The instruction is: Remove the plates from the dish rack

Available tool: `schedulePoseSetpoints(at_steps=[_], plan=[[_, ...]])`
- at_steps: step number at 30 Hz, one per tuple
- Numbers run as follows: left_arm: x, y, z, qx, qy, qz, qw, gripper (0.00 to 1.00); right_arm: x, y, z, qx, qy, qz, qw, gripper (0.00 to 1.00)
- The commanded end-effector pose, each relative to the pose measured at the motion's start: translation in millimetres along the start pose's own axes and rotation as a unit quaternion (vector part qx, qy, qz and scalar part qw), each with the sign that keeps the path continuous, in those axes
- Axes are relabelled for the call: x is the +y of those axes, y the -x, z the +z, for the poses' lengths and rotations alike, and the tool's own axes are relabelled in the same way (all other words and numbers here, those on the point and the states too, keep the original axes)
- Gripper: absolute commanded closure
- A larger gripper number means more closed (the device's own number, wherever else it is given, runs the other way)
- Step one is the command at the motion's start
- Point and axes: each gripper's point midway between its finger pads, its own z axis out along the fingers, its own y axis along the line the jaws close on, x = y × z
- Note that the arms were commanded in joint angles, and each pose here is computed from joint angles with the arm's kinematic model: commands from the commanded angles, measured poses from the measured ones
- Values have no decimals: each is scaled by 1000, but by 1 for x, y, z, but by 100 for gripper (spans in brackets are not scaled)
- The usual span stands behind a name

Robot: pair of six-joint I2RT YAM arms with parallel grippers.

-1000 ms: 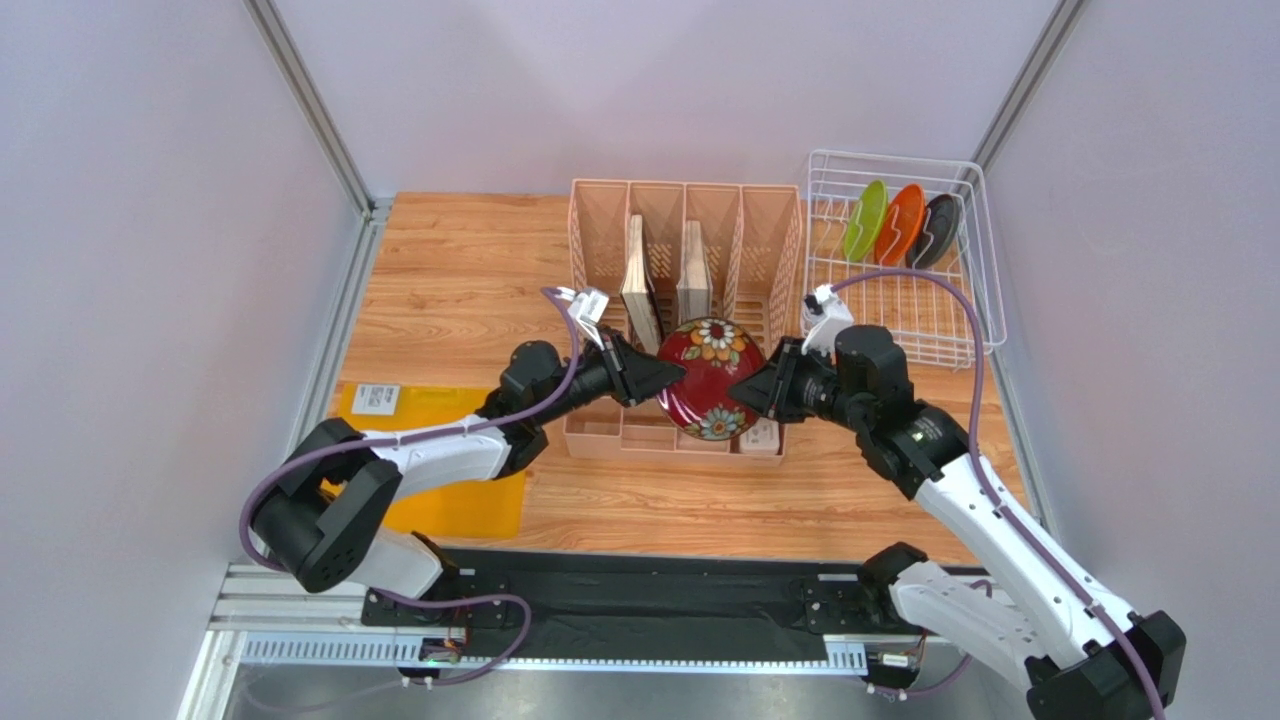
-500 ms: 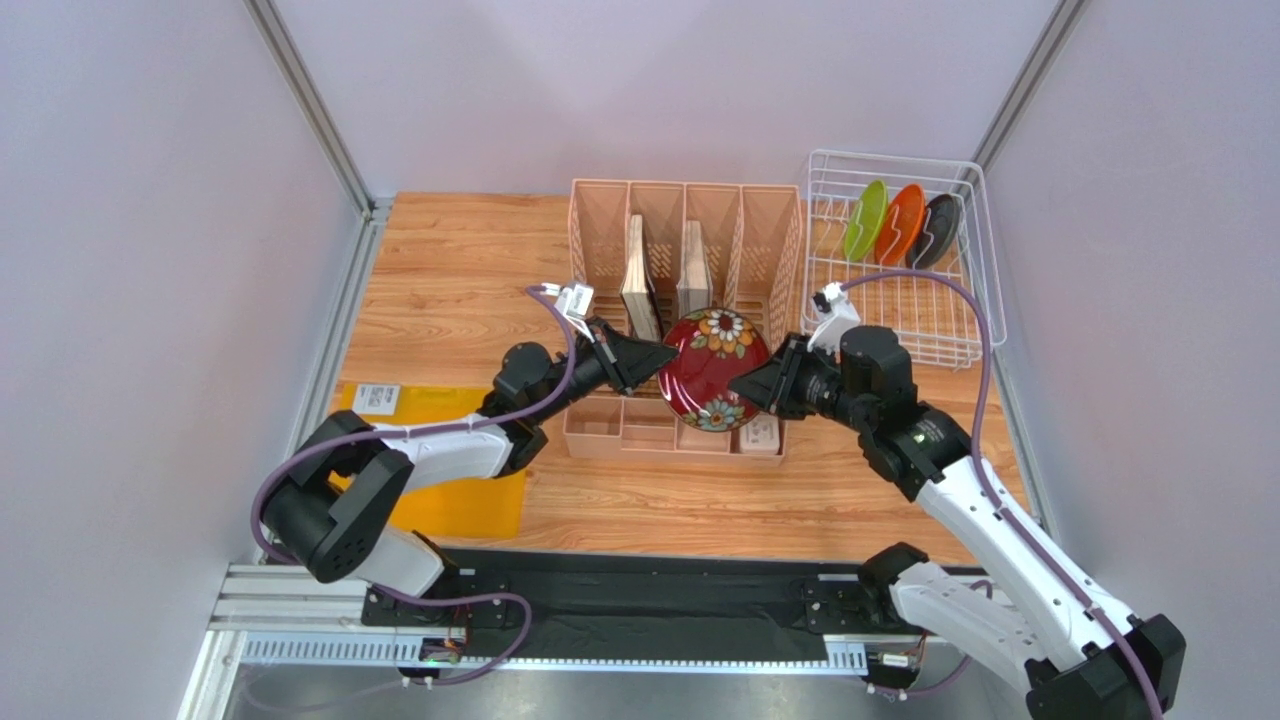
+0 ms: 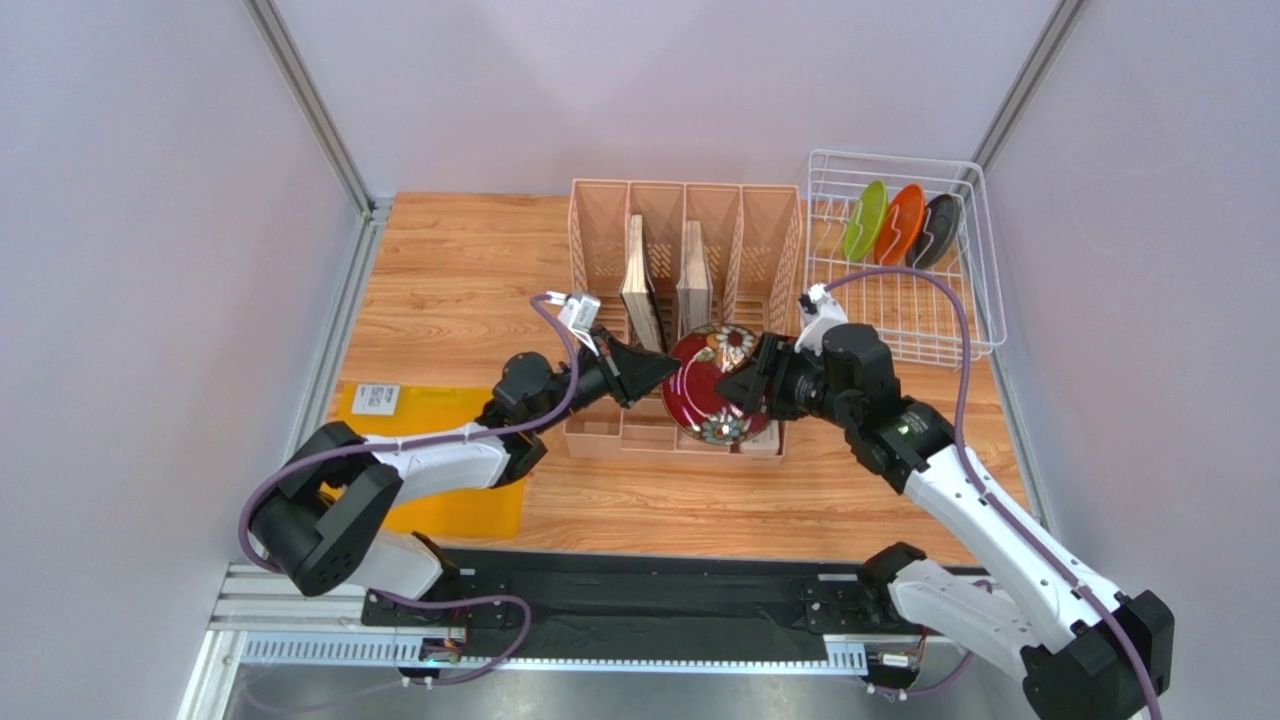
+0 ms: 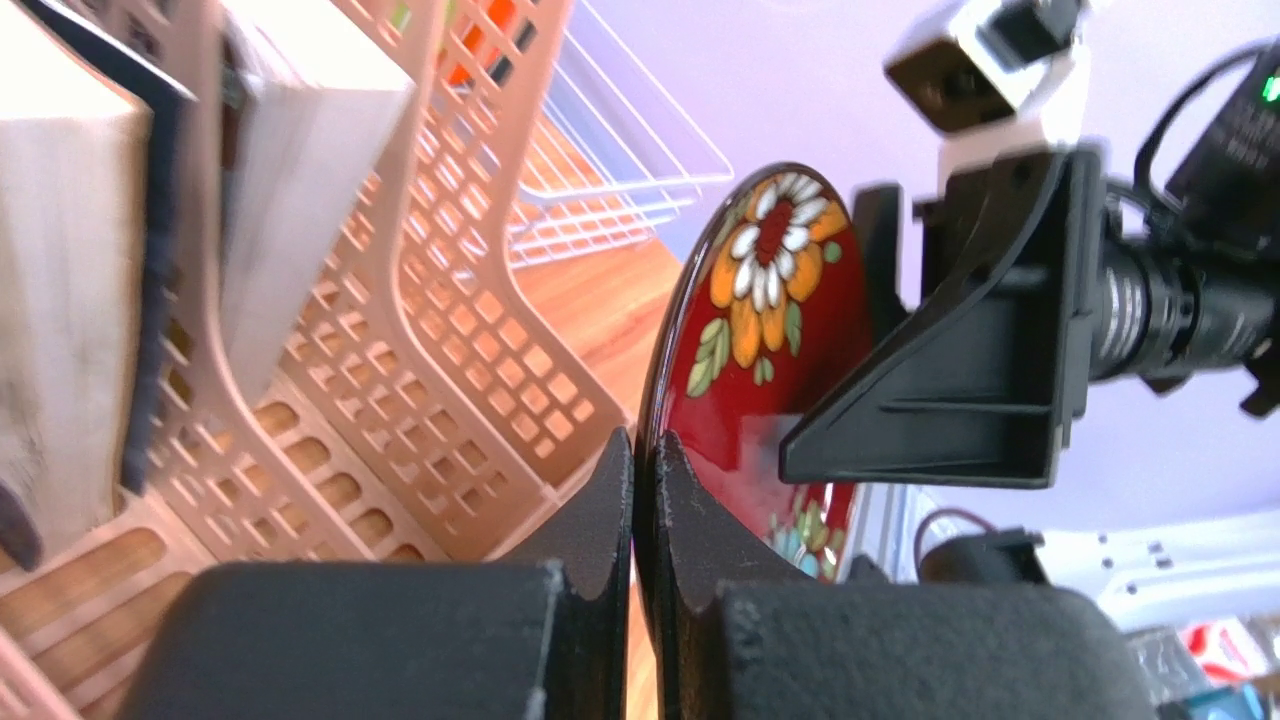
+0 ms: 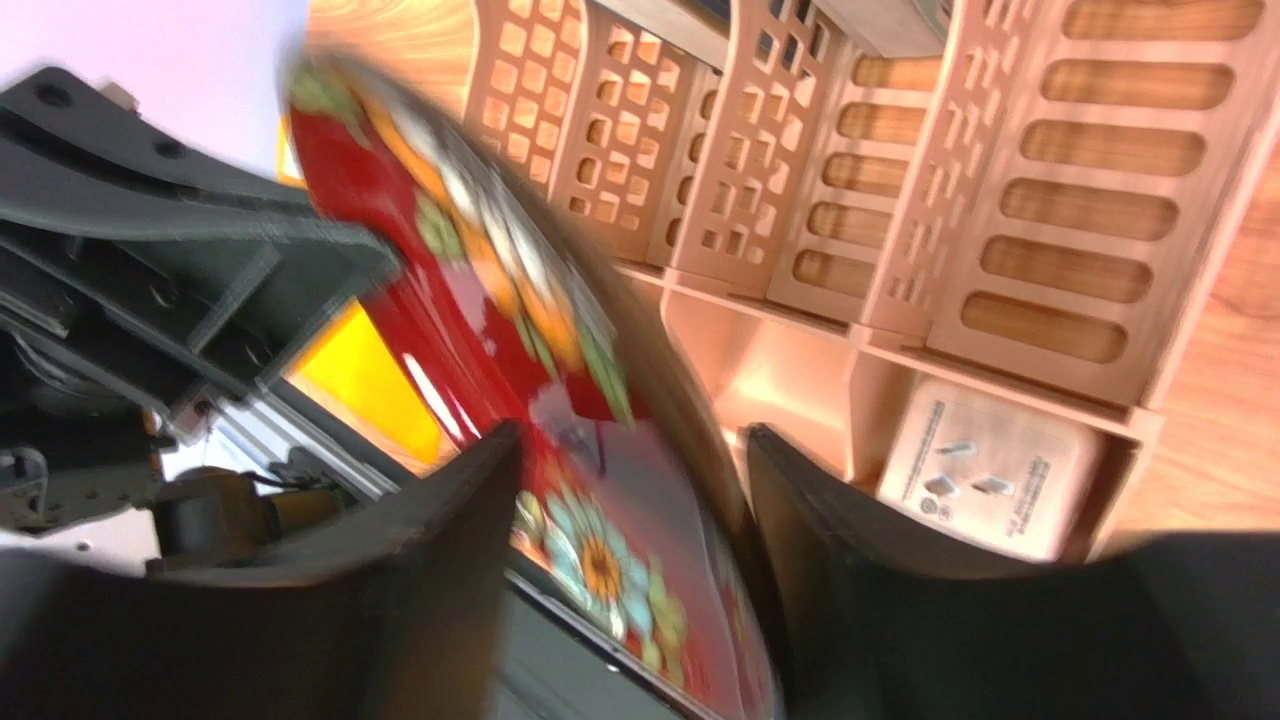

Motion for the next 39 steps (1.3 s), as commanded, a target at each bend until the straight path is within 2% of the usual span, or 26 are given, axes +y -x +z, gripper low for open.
schedulePoseSetpoints(at_steps=[1,5,10,13,14,17,24,26,28,29,34,39], plan=[[-36,3,-3,4,-57,41,998,100,25,28,-5,-52,35,-23,998,31],[-34,7,-5,2,-42,54,998,100,22,32,-8,-64,26,-32,997,33],[-28,7,-6,2,-26,55,998,100,20,33,-9,-64,17,-35,997,28],[-19,9,-9,6,4,69,998,100,6,44,-20,-88,-30,-54,994,26],[-14,12,-11,5,15,73,997,100,2,50,-26,-102,-46,-59,992,20],[6,19,-24,7,59,84,995,100,-3,67,-49,-147,-76,-76,983,11],[23,52,-63,-14,134,119,984,100,-10,89,-82,-198,-122,-92,968,8],[36,59,-77,-13,175,125,976,100,-15,96,-87,-210,-141,-95,963,8],[40,78,-94,-38,203,137,969,100,-20,99,-93,-215,-158,-97,959,7],[47,77,-103,-29,224,136,965,100,-21,102,-96,-222,-167,-96,956,7],[44,120,-149,-87,287,166,939,100,-27,116,-109,-246,-193,-92,946,4],[49,141,-179,-110,347,185,913,100,-23,121,-109,-249,-189,-87,946,4]])
